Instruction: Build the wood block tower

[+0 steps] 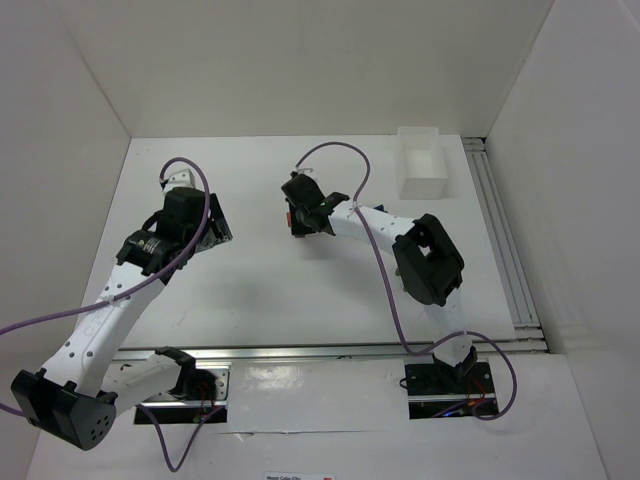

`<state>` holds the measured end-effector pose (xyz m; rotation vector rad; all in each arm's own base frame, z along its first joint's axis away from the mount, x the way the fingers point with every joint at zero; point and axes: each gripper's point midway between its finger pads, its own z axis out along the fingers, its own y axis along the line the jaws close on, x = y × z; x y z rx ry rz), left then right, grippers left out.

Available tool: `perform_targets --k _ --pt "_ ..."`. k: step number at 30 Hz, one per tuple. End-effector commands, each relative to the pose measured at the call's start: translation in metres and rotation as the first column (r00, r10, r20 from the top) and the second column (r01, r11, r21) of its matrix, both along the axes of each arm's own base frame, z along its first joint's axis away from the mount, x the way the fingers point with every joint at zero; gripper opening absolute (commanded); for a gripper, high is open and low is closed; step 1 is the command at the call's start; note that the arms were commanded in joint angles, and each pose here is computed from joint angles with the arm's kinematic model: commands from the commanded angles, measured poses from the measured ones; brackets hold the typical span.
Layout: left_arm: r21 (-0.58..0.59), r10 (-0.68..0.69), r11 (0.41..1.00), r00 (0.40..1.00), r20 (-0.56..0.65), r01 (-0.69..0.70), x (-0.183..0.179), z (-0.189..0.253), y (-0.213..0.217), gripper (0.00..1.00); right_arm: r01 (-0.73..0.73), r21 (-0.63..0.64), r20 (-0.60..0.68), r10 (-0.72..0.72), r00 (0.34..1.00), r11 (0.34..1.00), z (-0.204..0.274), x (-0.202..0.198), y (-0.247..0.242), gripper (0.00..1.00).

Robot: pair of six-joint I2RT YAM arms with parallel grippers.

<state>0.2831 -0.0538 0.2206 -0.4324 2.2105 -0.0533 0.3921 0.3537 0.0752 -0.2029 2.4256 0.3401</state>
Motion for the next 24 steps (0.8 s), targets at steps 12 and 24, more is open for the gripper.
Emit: perform_targets --k 12,24 --pt "0.003 0.006 1.0 0.999 0.051 -0.006 0.004 0.011 0.003 0.86 -0.026 -0.012 0.022 0.027 0.999 1.0 0.014 -0.004 0.006 0.0" --pt "-0.016 -0.006 1.0 0.998 0.054 0.007 0.005 0.012 0.001 0.86 0.226 -0.176 0.102 -0.21 0.972 0.958 0.057 -0.078 -0.134 0.46"
